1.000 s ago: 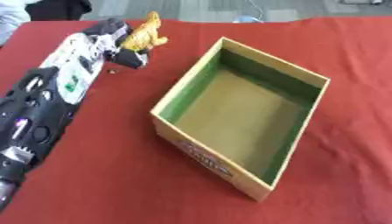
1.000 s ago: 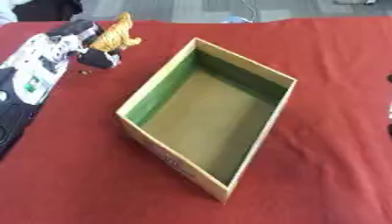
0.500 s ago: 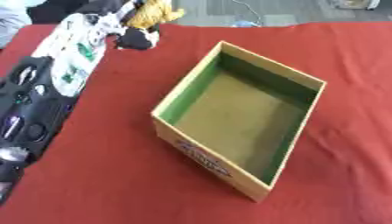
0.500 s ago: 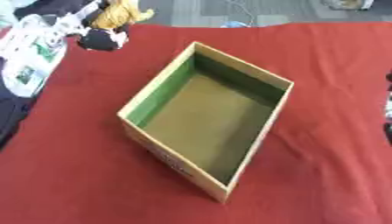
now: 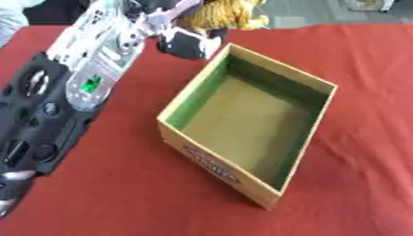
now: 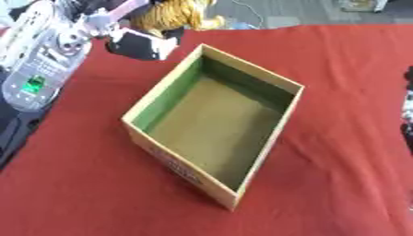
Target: Pick up objects on the table and place them in the box.
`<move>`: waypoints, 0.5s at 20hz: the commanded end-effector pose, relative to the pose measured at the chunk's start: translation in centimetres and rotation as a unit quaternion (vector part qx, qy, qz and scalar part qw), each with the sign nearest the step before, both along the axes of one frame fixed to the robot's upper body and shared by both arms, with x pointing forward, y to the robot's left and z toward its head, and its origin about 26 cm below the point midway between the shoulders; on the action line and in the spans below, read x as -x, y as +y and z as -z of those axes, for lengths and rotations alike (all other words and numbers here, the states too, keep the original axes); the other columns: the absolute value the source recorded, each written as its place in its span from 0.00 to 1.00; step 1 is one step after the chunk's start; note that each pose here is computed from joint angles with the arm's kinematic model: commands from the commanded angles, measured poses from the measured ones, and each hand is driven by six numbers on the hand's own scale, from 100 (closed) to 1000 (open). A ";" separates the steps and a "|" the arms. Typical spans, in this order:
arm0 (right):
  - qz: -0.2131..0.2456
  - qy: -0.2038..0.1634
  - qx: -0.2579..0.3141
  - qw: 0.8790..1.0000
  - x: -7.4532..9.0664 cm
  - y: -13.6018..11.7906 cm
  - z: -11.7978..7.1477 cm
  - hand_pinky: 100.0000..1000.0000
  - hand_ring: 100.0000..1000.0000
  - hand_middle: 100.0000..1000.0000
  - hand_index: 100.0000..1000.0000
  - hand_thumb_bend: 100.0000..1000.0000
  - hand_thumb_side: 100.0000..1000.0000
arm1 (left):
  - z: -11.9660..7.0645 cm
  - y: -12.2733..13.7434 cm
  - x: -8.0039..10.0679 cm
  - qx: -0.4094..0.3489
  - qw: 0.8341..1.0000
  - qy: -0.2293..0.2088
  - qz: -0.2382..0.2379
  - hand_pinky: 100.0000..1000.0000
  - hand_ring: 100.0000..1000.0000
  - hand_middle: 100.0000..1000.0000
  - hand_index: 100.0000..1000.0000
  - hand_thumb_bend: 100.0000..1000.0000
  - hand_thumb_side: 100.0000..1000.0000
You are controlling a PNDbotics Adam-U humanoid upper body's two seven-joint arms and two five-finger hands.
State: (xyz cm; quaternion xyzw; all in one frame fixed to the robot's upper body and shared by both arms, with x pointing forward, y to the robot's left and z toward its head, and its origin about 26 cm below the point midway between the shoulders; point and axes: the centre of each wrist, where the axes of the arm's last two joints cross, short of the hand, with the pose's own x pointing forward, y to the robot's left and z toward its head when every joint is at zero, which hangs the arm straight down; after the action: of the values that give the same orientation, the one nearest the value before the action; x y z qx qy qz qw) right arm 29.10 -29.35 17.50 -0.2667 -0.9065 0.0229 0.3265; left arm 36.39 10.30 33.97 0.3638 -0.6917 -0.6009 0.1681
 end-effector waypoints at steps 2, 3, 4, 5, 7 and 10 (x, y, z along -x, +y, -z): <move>0.000 -0.022 -0.002 1.000 0.2 -0.1 -0.9 0.94 0.64 0.57 0.76 0.00 0.62 | 0.3 -1.9 1.8 -0.019 0.999 0.007 0.050 0.25 0.36 0.44 0.33 0.00 0.25; 0.000 -0.024 -0.003 1.000 0.2 -0.1 -1.0 0.94 0.64 0.57 0.76 0.00 0.62 | 0.6 -2.2 2.0 -0.024 0.998 0.009 0.057 0.25 0.36 0.44 0.33 0.00 0.25; -0.001 -0.025 -0.005 1.000 0.2 -0.1 -1.0 0.94 0.64 0.57 0.76 0.00 0.62 | 0.9 -2.6 2.2 -0.029 0.998 0.009 0.061 0.25 0.37 0.44 0.33 0.00 0.25; -0.001 -0.026 -0.007 1.000 0.1 -0.1 -1.0 0.94 0.64 0.57 0.76 0.00 0.62 | 1.1 -2.9 2.4 -0.036 0.997 0.007 0.063 0.25 0.37 0.44 0.33 0.00 0.25; -0.003 -0.027 -0.009 1.000 0.1 0.0 -1.0 0.94 0.64 0.57 0.76 0.00 0.62 | 1.8 -3.5 2.5 -0.056 0.996 0.010 0.067 0.26 0.37 0.44 0.33 0.00 0.25; -0.003 -0.026 -0.011 1.000 0.1 0.0 -0.9 0.94 0.64 0.57 0.76 0.00 0.62 | 2.8 -4.0 2.4 -0.081 0.994 0.026 0.069 0.26 0.38 0.44 0.33 0.00 0.25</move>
State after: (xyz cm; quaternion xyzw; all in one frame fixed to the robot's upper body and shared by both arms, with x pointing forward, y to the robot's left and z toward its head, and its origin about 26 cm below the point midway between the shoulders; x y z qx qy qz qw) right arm 29.20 -29.21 17.64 -0.2612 -0.9111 0.0104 0.3187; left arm 34.41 6.59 30.56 0.3061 -0.6610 -0.6732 0.1275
